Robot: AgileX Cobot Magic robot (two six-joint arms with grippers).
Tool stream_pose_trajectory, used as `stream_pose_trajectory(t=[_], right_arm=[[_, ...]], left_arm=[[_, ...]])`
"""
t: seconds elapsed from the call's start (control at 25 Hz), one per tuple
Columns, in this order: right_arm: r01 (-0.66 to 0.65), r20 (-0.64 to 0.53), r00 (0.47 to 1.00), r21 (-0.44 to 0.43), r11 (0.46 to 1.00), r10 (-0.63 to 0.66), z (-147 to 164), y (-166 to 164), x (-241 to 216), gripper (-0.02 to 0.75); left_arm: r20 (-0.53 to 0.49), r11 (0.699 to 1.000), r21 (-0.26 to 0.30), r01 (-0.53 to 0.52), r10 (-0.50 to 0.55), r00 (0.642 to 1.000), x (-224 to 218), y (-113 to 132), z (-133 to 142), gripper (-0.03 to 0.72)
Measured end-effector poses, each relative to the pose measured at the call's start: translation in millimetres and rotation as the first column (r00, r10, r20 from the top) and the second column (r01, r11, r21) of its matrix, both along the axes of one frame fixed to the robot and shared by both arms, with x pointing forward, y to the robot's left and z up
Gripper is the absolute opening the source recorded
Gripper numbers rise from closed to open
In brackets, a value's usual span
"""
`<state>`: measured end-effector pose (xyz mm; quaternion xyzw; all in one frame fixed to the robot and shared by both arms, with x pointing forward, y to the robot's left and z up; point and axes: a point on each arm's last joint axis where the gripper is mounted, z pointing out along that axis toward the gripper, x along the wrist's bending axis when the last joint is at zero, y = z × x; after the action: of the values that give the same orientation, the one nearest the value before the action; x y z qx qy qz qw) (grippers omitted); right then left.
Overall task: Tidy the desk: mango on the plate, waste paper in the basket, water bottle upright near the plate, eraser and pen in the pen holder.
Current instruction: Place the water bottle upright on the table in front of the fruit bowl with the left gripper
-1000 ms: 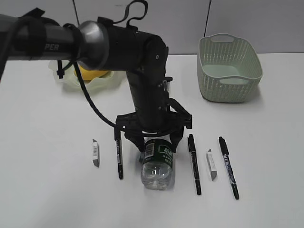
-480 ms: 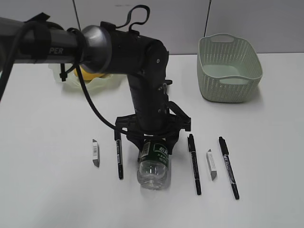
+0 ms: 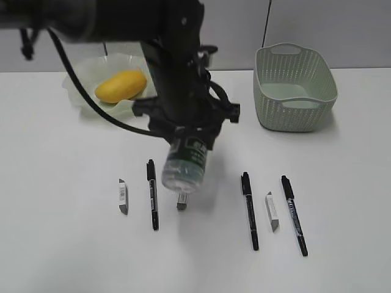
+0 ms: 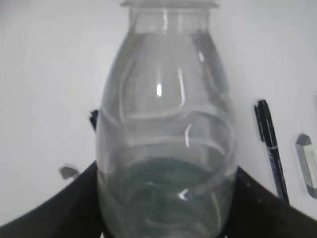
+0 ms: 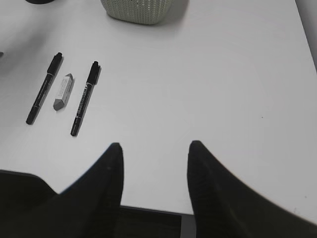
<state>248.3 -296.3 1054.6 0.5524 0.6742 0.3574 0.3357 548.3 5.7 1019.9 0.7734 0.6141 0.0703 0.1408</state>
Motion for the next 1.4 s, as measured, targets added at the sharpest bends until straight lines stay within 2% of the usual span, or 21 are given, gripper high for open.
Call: stream_pose_trajectory(t=[0.08, 0.28, 0.4, 0.48, 0.52, 0.68, 0.84, 0.92, 1.0, 1.16, 1.4], right_arm=[[0.0, 0.0, 1.0, 0.0, 1.0, 0.0, 0.0, 0.0, 0.0, 0.351], [0.0, 0.0, 1.0, 0.0, 1.0, 0.0, 0.0, 0.0, 0.0, 0.349], [0.001, 0.0, 1.0, 0.001, 1.0, -0.001, 0.0, 0.0, 0.0, 0.349], [0.002, 0.0, 1.0, 0.001, 1.0, -0.002, 0.0, -0.1, 0.0, 0.349], [0.003, 0.0, 1.0, 0.001, 1.0, -0.003, 0.0, -0.2, 0.0, 0.349], [0.003, 0.0, 1.0, 0.002, 1.0, -0.003, 0.0, -0.2, 0.0, 0.349], [0.003, 0.0, 1.0, 0.002, 1.0, -0.003, 0.0, -0.2, 0.0, 0.349], [0.003, 0.001, 1.0, 0.002, 1.0, -0.003, 0.1, -0.1, 0.1, 0.349], [0.003, 0.001, 1.0, 0.002, 1.0, -0.003, 0.1, -0.1, 0.1, 0.349], [0.003, 0.001, 1.0, 0.002, 1.0, -0.003, 0.1, -0.1, 0.1, 0.349], [0.003, 0.002, 1.0, 0.001, 1.0, -0.003, 0.2, -0.2, 0.1, 0.349]], left_arm=[[0.077, 1.0, 0.016, -0.022, 0.02, 0.997, 2.1, 15.5, 25.1, 0.486], [0.249, 0.996, -0.002, -0.094, 0.091, 0.964, 8.6, 55.6, 77.8, 0.486], [0.336, 0.993, 0.006, -0.116, 0.107, 0.936, 7.0, 78.8, 97.0, 0.486], [0.387, 0.994, -0.02, -0.109, 0.109, 0.916, 1.3, 93.4, 104.1, 0.486], [0.401, 0.994, -0.033, -0.102, 0.107, 0.91, -2.2, 100.5, 101.3, 0.486], [0.488, 0.985, -0.148, -0.084, 0.146, 0.86, -14.2, 142.3, 87.6, 0.486], [0.577, 0.966, -0.237, -0.106, 0.228, 0.784, -23.2, 193.8, 69.0, 0.486], [0.621, 0.957, -0.277, -0.084, 0.244, 0.745, -26.2, 207.9, 56.9, 0.486], [0.654, 0.955, -0.294, -0.049, 0.238, 0.719, -29.3, 218.5, 38.0, 0.486], [0.736, 0.955, -0.288, 0.071, 0.173, 0.654, -32.4, 237.3, 3.6, 0.486], [0.783, 0.955, -0.267, 0.128, 0.138, 0.606, -15.2, 263.0, -42.0, 0.486]])
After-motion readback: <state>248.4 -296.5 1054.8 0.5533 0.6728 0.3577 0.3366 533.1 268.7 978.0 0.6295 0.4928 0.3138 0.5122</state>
